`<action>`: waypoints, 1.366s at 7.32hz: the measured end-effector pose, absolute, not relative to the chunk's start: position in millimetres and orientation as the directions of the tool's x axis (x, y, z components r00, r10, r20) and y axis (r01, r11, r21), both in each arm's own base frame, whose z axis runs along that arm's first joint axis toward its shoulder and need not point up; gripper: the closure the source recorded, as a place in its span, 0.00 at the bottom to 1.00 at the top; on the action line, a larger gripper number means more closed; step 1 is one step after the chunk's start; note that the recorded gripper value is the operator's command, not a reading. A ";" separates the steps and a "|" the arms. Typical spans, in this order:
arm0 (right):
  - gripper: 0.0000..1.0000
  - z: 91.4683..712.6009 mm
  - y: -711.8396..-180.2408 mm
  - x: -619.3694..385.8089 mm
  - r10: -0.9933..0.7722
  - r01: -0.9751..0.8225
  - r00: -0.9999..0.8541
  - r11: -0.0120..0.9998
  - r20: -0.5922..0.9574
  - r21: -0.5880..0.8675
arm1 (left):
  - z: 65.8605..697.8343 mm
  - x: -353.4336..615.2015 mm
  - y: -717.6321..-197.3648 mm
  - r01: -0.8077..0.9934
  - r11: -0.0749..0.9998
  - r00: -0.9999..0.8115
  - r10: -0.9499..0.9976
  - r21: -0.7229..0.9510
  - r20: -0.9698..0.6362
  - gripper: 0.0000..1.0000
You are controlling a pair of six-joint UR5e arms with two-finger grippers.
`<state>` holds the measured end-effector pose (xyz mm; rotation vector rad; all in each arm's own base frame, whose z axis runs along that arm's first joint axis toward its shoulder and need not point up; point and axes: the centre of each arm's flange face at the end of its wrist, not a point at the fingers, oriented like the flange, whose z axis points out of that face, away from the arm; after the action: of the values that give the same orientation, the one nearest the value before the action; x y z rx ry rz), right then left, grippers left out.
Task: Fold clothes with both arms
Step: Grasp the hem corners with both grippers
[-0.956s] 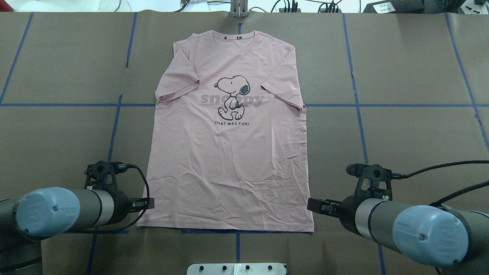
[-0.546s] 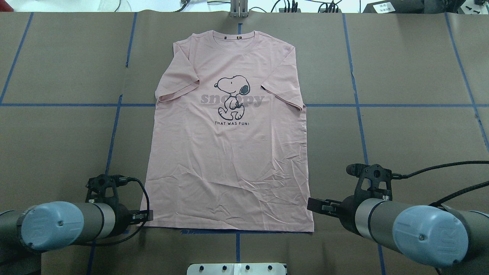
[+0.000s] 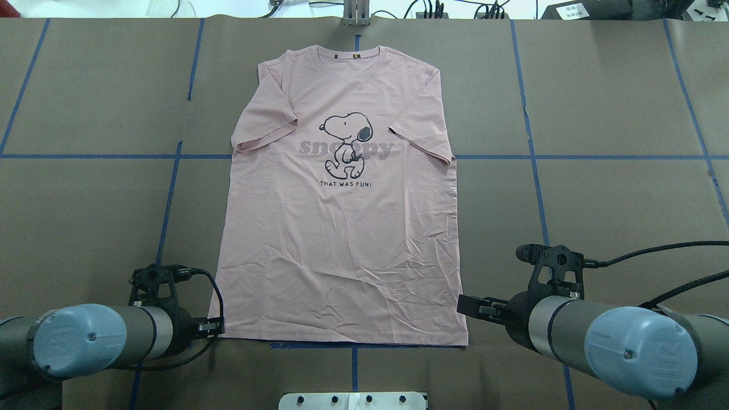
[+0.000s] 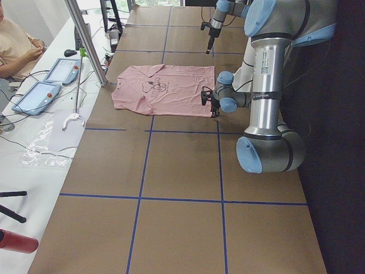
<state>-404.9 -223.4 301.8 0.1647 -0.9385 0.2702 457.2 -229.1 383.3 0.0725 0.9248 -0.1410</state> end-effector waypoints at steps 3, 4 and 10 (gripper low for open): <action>0.04 301.6 -223.9 -404.7 0.158 -0.301 0.560 0.953 0.813 0.022 | 384.9 458.6 -228.3 0.149 0.989 0.597 -0.089 0.001 -0.797 0.56; 0.04 301.6 -224.0 -404.7 0.158 -0.301 0.560 0.953 0.813 0.022 | 385.5 459.5 -228.0 0.148 0.989 0.598 -0.089 0.000 -0.797 0.58; 0.04 302.3 -223.7 -405.3 0.158 -0.300 0.562 0.954 0.812 0.022 | 388.2 462.7 -227.0 0.143 0.990 0.603 -0.087 -0.001 -0.793 0.87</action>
<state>-405.3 -223.7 302.3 0.1650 -0.9374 0.2711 462.7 -227.0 388.2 0.0650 0.9141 -0.1334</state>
